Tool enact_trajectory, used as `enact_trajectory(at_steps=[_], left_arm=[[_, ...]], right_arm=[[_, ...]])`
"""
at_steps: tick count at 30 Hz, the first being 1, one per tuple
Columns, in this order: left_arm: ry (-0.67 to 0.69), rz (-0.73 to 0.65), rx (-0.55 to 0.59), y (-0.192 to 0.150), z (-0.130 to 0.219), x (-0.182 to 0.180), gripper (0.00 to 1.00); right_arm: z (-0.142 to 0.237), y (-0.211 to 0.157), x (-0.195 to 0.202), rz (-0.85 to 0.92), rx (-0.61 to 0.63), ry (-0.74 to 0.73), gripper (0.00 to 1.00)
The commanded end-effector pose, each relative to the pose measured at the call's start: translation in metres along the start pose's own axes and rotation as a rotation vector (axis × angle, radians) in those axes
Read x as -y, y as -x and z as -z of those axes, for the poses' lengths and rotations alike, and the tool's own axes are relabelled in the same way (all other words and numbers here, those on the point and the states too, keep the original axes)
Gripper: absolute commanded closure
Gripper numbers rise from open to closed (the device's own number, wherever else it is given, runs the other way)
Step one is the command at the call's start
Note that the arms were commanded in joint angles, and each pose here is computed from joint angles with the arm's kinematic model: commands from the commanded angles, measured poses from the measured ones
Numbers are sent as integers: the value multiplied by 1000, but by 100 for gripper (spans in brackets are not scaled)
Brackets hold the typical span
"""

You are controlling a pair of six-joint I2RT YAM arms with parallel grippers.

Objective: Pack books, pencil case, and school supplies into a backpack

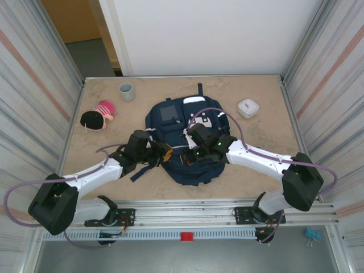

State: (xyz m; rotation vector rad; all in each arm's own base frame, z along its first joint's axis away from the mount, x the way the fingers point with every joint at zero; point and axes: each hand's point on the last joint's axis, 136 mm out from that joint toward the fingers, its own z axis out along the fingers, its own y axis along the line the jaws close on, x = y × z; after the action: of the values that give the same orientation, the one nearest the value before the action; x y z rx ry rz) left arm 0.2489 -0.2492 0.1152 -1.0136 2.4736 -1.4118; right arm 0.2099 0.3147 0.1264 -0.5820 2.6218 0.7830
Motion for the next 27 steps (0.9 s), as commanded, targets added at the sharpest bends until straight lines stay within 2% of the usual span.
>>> enact_trajectory(at_steps=[1, 2, 10, 12, 15, 17, 19, 21, 22, 24, 26, 27], left_arm=[[3, -6, 37, 9, 5, 2, 96], [17, -9, 45, 13, 8, -1, 100], [88, -42, 175, 61, 65, -26, 100], [82, -39, 187, 68, 73, -28, 100], [68, -65, 178, 72, 77, -24, 100], [58, -138, 188, 73, 82, -13, 82], [68, -270, 214, 73, 91, 4, 54], [73, -450, 250, 71, 102, 24, 43], [66, -564, 275, 70, 107, 37, 39], [69, -840, 297, 66, 112, 57, 38], [51, -1105, 271, 54, 109, 74, 38], [7, -1280, 223, 40, 104, 83, 39]], right_arm=[[11, 6, -3, 20, 29, 19, 100], [13, 2, 4, 16, 22, 0, 100], [47, -26, 79, -88, -15, -122, 100], [47, -28, 87, -100, -30, -124, 100], [45, -23, 77, -63, -38, -87, 100], [44, -17, 66, -36, -27, -51, 100], [43, -11, 56, -20, -15, -13, 100], [44, -6, 51, -15, 1, 10, 100], [45, -4, 50, -13, 9, 17, 100], [47, -1, 47, -12, 23, 32, 100], [49, 2, 47, -15, 35, 38, 100], [49, 2, 48, -18, 36, 40, 100]])
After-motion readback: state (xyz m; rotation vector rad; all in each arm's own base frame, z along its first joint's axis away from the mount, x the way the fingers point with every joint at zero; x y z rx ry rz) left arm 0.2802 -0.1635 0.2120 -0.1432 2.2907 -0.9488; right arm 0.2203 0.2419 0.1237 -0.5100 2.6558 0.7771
